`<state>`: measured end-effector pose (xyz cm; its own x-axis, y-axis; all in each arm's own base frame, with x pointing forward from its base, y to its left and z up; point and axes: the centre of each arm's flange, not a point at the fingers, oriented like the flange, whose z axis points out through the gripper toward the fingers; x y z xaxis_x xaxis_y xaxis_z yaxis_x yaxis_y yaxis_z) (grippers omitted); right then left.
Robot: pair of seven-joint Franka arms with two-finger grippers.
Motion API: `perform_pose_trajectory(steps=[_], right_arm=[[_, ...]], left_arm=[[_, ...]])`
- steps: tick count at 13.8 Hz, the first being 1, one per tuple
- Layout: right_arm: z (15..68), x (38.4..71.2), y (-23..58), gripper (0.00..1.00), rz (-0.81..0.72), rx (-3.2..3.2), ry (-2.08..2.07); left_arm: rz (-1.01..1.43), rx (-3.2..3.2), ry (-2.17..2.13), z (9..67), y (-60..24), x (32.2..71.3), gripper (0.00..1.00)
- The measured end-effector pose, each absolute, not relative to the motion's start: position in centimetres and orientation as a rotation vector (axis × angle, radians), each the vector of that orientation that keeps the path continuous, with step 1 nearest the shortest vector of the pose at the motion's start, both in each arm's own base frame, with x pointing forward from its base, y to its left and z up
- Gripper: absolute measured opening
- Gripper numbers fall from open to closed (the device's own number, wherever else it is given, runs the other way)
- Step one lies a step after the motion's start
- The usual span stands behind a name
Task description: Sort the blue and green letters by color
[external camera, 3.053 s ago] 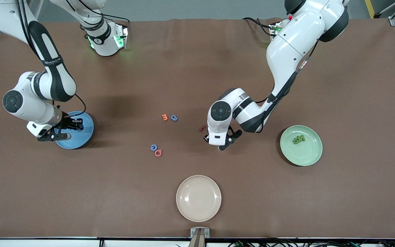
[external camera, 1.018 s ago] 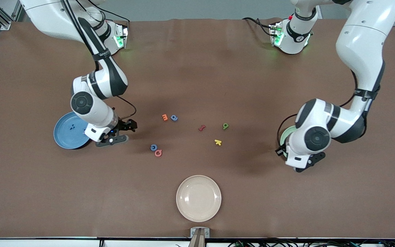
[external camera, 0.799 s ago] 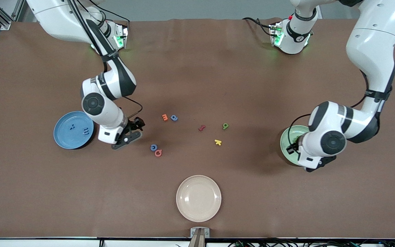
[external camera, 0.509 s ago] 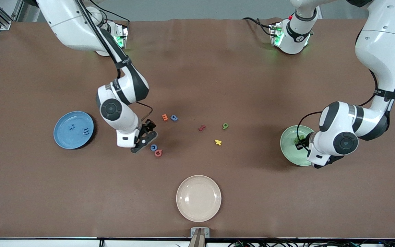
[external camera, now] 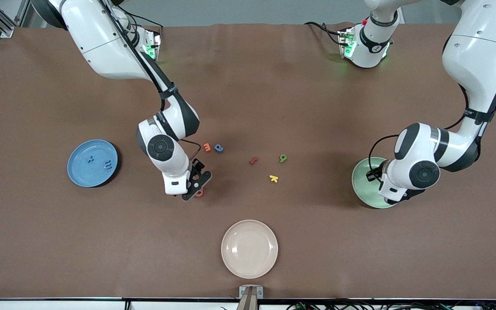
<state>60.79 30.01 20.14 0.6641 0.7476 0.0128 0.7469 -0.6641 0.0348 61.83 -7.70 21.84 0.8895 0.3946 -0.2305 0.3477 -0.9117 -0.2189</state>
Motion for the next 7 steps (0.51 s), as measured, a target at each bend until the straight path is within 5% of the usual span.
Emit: perform_pose_trajectory(steps=[5, 7], right_arm=[[18.7, 61.0, 30.2, 0.97, 0.048, 2.834, 1.285], [18.1, 60.9, 30.3, 0.93, 0.054, 2.835, 1.288]], left_arm=[[0.391, -2.942, -0.62, 23.8, -11.1, 62.2, 0.96], [0.389, -2.942, -0.702, 24.7, -15.4, 61.4, 1.0]])
